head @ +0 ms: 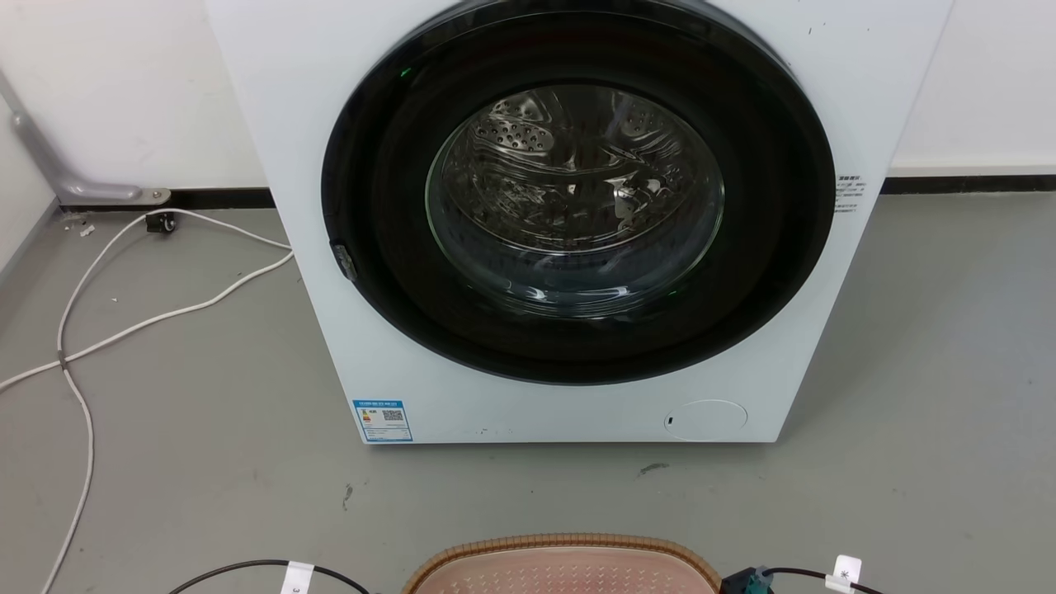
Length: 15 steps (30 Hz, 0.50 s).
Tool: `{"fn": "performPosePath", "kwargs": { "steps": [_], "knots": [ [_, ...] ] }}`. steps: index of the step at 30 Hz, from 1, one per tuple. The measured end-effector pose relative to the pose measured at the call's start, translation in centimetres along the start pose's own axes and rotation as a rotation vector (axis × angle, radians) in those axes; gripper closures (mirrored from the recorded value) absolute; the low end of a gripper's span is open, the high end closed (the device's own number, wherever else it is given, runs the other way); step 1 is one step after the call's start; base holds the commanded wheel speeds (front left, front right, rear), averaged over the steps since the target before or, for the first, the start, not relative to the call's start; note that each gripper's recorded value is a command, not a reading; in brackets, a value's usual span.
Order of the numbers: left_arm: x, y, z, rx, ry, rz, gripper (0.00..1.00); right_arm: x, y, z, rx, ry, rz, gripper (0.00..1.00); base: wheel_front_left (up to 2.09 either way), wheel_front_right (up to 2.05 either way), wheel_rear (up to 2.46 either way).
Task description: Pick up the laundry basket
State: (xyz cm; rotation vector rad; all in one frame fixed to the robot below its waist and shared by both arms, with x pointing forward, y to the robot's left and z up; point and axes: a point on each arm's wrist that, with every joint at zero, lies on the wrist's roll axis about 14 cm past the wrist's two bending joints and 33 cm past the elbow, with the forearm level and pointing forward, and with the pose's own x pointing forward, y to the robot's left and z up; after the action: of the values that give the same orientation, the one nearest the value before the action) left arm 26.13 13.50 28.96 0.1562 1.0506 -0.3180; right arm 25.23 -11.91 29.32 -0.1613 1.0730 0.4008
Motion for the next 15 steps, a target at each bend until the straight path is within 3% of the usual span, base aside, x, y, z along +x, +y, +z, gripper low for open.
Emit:
{"fn": "performPosePath", "kwargs": {
  "steps": [15],
  "knots": [
    [-0.09,0.1,-0.02,0.006,0.0,0.004,1.0,-0.07,0.02,-0.23,-0.001,0.003,0.0,1.0,0.0,0.0,0.0]
  ]
}}
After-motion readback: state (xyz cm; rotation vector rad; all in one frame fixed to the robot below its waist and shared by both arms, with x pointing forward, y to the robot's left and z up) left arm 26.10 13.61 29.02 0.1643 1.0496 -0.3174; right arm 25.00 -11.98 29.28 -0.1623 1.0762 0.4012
